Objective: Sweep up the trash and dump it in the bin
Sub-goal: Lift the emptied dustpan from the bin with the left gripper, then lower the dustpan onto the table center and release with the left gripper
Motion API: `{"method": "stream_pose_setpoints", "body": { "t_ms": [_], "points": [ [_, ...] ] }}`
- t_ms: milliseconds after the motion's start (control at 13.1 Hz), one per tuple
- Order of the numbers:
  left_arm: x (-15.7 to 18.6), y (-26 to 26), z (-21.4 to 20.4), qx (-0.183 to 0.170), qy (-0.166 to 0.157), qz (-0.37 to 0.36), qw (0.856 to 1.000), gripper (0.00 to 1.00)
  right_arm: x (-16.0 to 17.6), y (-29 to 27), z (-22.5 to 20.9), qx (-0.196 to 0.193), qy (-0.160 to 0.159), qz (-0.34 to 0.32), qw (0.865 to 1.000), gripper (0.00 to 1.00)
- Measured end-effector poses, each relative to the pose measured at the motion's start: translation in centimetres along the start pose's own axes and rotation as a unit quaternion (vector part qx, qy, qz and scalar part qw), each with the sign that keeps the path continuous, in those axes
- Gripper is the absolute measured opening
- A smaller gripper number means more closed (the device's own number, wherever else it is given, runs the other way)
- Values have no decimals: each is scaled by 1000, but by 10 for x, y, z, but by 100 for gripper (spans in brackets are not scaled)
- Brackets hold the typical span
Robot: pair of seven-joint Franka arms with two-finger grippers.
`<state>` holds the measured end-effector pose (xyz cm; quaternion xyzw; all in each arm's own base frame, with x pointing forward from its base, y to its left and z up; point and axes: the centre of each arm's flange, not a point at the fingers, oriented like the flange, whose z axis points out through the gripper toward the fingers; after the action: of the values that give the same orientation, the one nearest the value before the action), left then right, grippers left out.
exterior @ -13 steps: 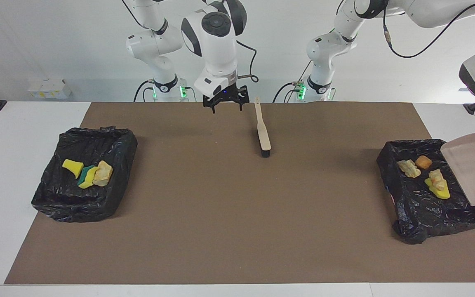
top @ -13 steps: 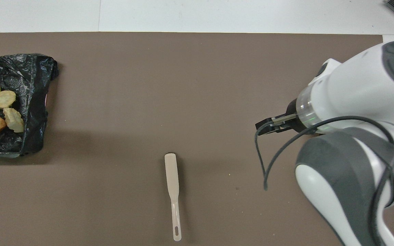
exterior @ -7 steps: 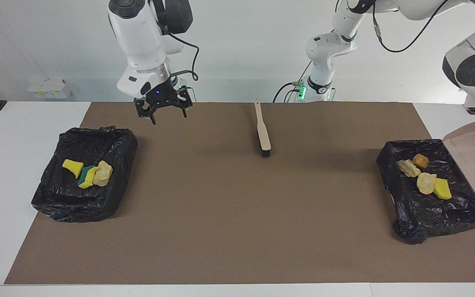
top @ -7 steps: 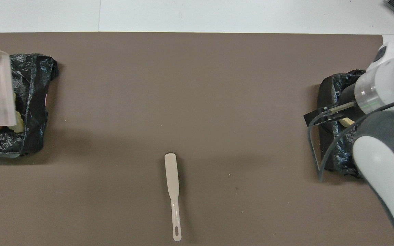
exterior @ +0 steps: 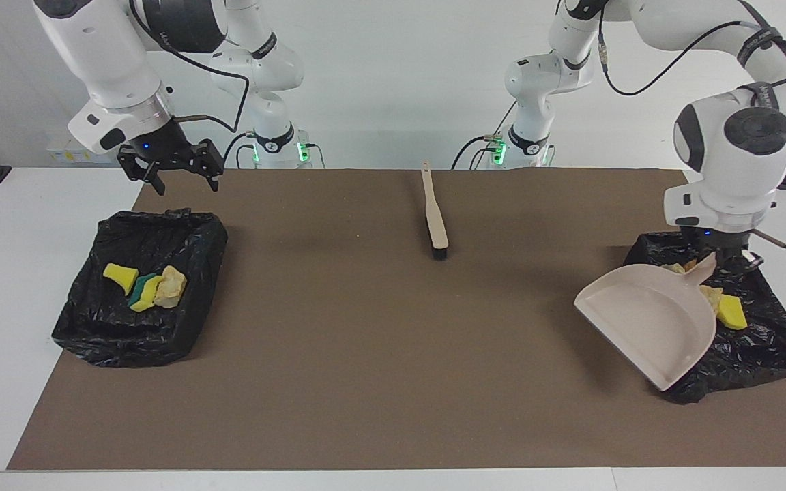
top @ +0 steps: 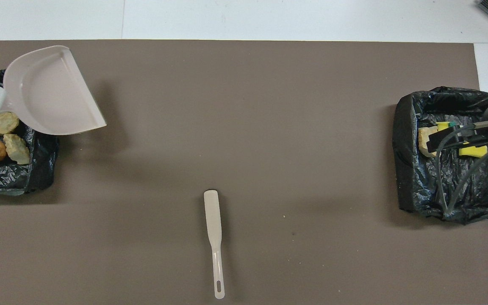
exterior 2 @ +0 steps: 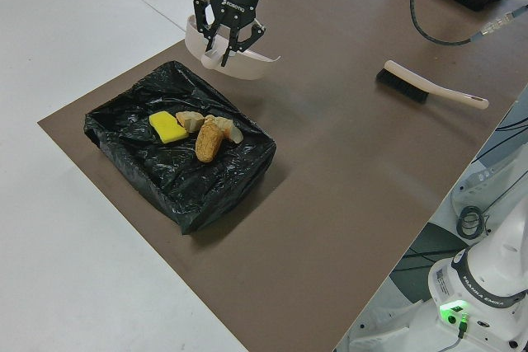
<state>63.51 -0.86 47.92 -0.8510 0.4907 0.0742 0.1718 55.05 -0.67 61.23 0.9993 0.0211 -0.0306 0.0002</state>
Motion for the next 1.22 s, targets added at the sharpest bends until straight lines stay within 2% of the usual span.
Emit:
{"method": "stream_pose_setpoints", "body": {
  "t_ms": [229,534,915,1067,1220],
  "points": [
    [80,57,8,-38,43,-128,990,33,-6,-3,0,0,-1,5,1000,100],
    [150,112,6,-92,83,-272,954,33,-7,-4,1,0,-2,3,1000,100],
    [207,174,-26,-142,105,-406,897,33,-7,-6,1,1,-3,2,1000,100],
    [221,192,-38,-164,114,-423,884,33,-7,-7,1,1,-3,1,1000,100],
    [229,202,-48,-170,117,-435,876,33,-7,-6,1,1,-3,2,1000,100]
  ]
}}
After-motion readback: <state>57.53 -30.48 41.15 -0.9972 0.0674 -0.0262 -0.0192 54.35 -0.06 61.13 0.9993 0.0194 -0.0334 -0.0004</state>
